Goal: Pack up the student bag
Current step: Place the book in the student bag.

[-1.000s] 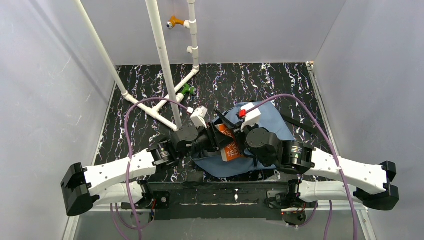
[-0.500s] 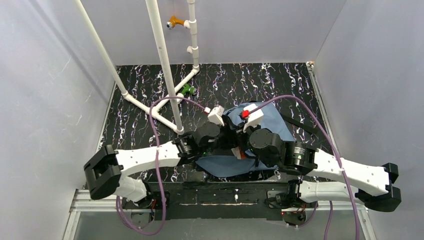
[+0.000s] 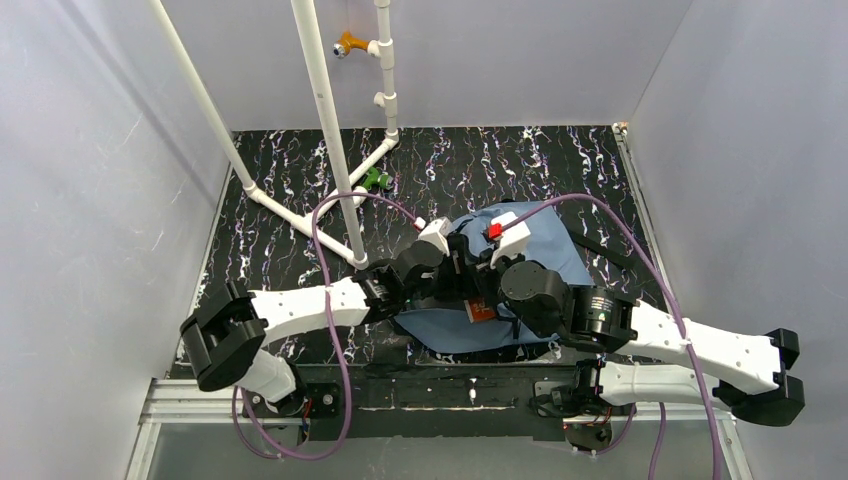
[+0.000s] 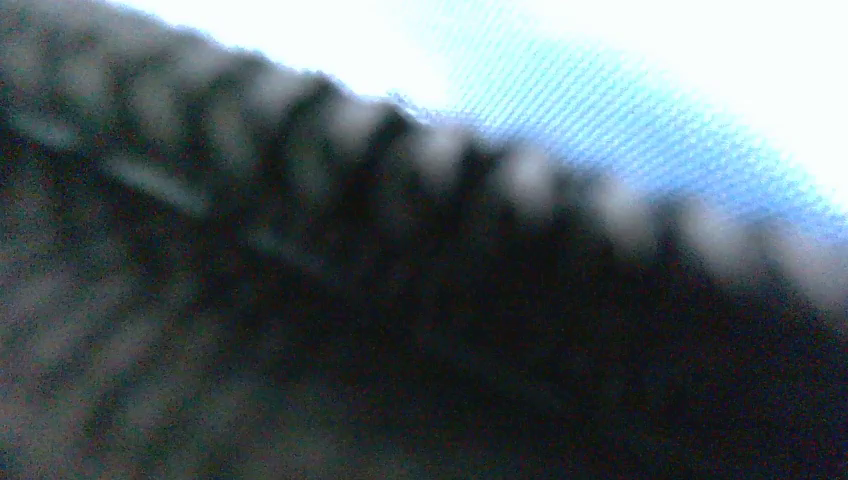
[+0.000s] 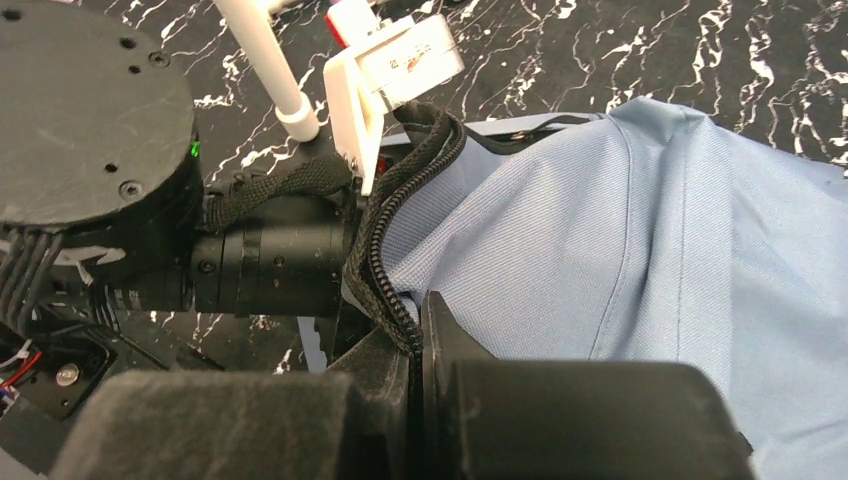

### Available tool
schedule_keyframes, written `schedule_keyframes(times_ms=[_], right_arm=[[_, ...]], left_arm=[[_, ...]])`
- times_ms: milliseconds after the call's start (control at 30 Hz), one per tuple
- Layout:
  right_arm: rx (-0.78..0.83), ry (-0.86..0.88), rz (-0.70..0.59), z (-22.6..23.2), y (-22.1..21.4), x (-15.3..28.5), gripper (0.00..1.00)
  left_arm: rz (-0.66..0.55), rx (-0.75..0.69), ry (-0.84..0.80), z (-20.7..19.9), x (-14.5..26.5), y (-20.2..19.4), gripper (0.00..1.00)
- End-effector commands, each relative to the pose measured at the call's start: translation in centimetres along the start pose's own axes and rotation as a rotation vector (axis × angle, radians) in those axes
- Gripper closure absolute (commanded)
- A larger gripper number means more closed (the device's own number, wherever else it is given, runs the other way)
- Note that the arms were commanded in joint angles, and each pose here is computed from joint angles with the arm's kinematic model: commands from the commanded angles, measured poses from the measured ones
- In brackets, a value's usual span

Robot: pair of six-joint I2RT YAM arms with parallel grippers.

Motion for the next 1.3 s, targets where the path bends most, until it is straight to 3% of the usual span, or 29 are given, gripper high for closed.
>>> schedule_keyframes(times_ms=[0, 167, 400, 600, 767, 933, 1033, 1267], right_arm=[[-0.093, 0.107, -0.035, 1.9, 0.9, 0.1, 0.99], [-0.085, 0.101, -0.020, 2.2, 0.5, -0.4, 0.99], [-0.060, 0.080, 0.001, 2.5, 0.1, -1.1, 0.99], [-0.063, 0.087, 0.024, 2.9, -0.5, -1.6, 0.99], [-0.072, 0.092, 0.033, 3.3, -0.2, -1.7, 0.99], [-0.091, 0.101, 0.017, 3.4, -0.2, -1.8, 0.99], [-0.093, 0.109, 0.025, 3.5, -0.1, -1.6, 0.99], [-0.115, 0.114, -0.004, 3.1, 0.4, -1.0, 0.99]], left_arm=[[0.052, -0.114, 0.006, 0.1, 3.2, 0.4, 0.34], [0.035, -0.274, 0.174, 1.0, 7.9, 2.1, 0.22], [0.018, -0.321, 0.247, 2.7, 13.0, 2.1, 0.09], [-0.002, -0.301, 0.148, 3.0, 14.1, 1.2, 0.12], [0.060, -0.257, -0.025, 2.1, 12.2, -0.3, 0.24], [0.090, -0.192, -0.036, 2.1, 8.7, -1.3, 0.56], [0.093, -0.214, 0.020, 1.9, 6.6, -1.0, 0.68], [0.142, -0.210, 0.028, 0.0, 2.7, -0.7, 0.81]])
Point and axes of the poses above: each gripper's point midway between its finger pads, its own x axis back along the fingers, its own z axis along the line the jaws close on, y = z × x, the point moved 8 cm from there along x, back along the fingers, and after that the axes turned 1 degree about -x, right-handed, at the moved point
